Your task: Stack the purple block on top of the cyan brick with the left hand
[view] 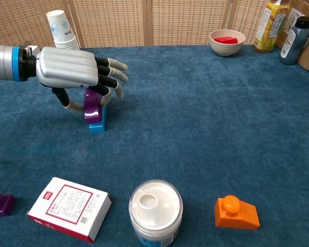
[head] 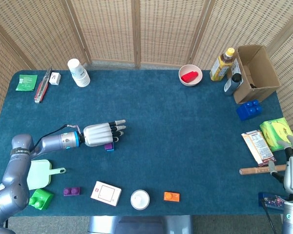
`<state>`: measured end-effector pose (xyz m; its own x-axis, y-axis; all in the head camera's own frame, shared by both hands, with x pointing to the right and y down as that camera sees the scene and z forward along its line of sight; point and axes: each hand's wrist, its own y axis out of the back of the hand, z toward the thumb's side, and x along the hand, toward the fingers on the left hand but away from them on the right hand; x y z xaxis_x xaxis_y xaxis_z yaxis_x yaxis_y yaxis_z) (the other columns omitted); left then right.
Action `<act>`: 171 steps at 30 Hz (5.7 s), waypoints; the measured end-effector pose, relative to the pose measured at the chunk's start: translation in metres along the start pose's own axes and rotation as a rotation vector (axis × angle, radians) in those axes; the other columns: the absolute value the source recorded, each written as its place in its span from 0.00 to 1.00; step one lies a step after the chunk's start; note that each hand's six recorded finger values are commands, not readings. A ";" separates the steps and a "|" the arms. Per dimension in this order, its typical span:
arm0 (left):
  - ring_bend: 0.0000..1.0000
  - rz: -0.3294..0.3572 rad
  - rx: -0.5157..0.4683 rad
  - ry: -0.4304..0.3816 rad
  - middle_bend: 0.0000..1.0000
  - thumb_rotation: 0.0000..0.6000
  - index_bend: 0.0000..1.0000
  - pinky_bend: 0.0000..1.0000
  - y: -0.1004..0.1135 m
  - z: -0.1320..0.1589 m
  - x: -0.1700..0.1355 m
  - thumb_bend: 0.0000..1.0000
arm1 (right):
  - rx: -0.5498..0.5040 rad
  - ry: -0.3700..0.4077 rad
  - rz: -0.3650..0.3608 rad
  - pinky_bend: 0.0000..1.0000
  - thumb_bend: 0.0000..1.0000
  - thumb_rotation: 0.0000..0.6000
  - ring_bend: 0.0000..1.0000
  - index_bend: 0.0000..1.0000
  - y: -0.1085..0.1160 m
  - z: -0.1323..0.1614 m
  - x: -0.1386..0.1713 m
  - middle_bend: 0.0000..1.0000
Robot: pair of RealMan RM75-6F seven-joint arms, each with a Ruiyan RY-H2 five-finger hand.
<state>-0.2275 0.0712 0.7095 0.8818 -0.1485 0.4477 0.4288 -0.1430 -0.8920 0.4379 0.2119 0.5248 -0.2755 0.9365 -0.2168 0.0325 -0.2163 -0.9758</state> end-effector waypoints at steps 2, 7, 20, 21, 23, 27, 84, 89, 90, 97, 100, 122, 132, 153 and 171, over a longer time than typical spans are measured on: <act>0.12 0.003 -0.005 0.003 0.26 1.00 0.60 0.00 0.000 0.000 0.000 0.35 | 0.000 0.000 0.000 0.15 0.28 1.00 0.00 0.27 0.000 0.000 0.000 0.17; 0.12 0.005 -0.017 0.011 0.26 1.00 0.60 0.00 0.000 -0.001 0.000 0.35 | -0.001 0.000 -0.001 0.15 0.28 1.00 0.00 0.27 0.000 0.000 0.000 0.17; 0.12 0.002 -0.047 0.025 0.26 1.00 0.60 0.00 -0.003 0.000 0.001 0.35 | -0.002 -0.004 -0.004 0.15 0.28 1.00 0.00 0.27 0.000 -0.002 0.001 0.17; 0.12 0.003 -0.051 0.028 0.26 1.00 0.60 0.00 -0.003 0.000 0.001 0.35 | -0.003 -0.004 -0.003 0.15 0.28 1.00 0.00 0.27 0.000 -0.002 0.001 0.17; 0.12 0.003 -0.062 0.035 0.26 1.00 0.60 0.00 -0.004 -0.001 0.001 0.35 | -0.004 -0.004 -0.003 0.15 0.28 1.00 0.00 0.27 0.000 -0.002 0.001 0.17; 0.12 0.005 -0.076 0.045 0.26 1.00 0.60 0.00 -0.005 -0.002 0.001 0.35 | -0.005 -0.004 -0.004 0.15 0.28 1.00 0.00 0.27 0.000 -0.002 0.001 0.18; 0.00 0.080 -0.535 0.308 0.06 0.40 0.15 0.00 -0.013 -0.033 -0.006 0.28 | -0.075 0.014 -0.006 0.15 0.28 1.00 0.00 0.26 -0.004 -0.015 0.006 0.18; 0.00 0.083 -0.626 0.319 0.04 0.32 0.14 0.00 -0.017 -0.025 0.005 0.26 | -0.080 0.009 -0.010 0.15 0.28 1.00 0.00 0.26 -0.002 -0.019 0.007 0.18; 0.00 0.085 -0.638 0.320 0.04 0.31 0.14 0.00 -0.017 -0.024 0.007 0.26 | -0.081 0.008 -0.011 0.15 0.28 1.00 0.00 0.26 -0.001 -0.020 0.007 0.18; 0.00 0.109 -0.693 0.337 0.04 0.25 0.12 0.00 -0.015 -0.018 0.023 0.24 | -0.087 0.001 -0.014 0.15 0.28 1.00 0.00 0.26 0.000 -0.026 0.009 0.18; 0.00 0.115 -0.703 0.343 0.04 0.24 0.13 0.00 -0.016 -0.014 0.030 0.23 | -0.088 -0.002 -0.013 0.15 0.28 1.00 0.00 0.26 0.000 -0.028 0.010 0.18; 0.00 0.041 -0.626 0.384 0.02 0.21 0.12 0.00 -0.031 -0.015 0.046 0.23 | -0.086 -0.029 -0.027 0.15 0.28 1.00 0.00 0.26 0.005 -0.039 0.015 0.18; 0.00 0.034 -0.600 0.389 0.02 0.21 0.11 0.00 -0.035 -0.012 0.048 0.23 | -0.085 -0.031 -0.032 0.15 0.28 1.00 0.00 0.26 0.007 -0.040 0.015 0.18; 0.00 0.040 -0.613 0.420 0.01 0.21 0.10 0.00 -0.040 -0.011 0.047 0.23 | -0.085 -0.036 -0.034 0.15 0.28 1.00 0.00 0.26 0.008 -0.042 0.015 0.18; 0.00 0.014 -0.615 0.432 0.00 0.21 0.09 0.00 -0.044 -0.011 0.053 0.23 | -0.087 -0.043 -0.035 0.15 0.28 1.00 0.00 0.26 0.009 -0.044 0.017 0.18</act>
<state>-0.2015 0.0590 0.7733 0.6764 -0.5070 0.5343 0.1197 -0.6402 -0.7589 0.4755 0.2380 0.5115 -0.3188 0.9300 -0.1829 0.1052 -0.1570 -0.9820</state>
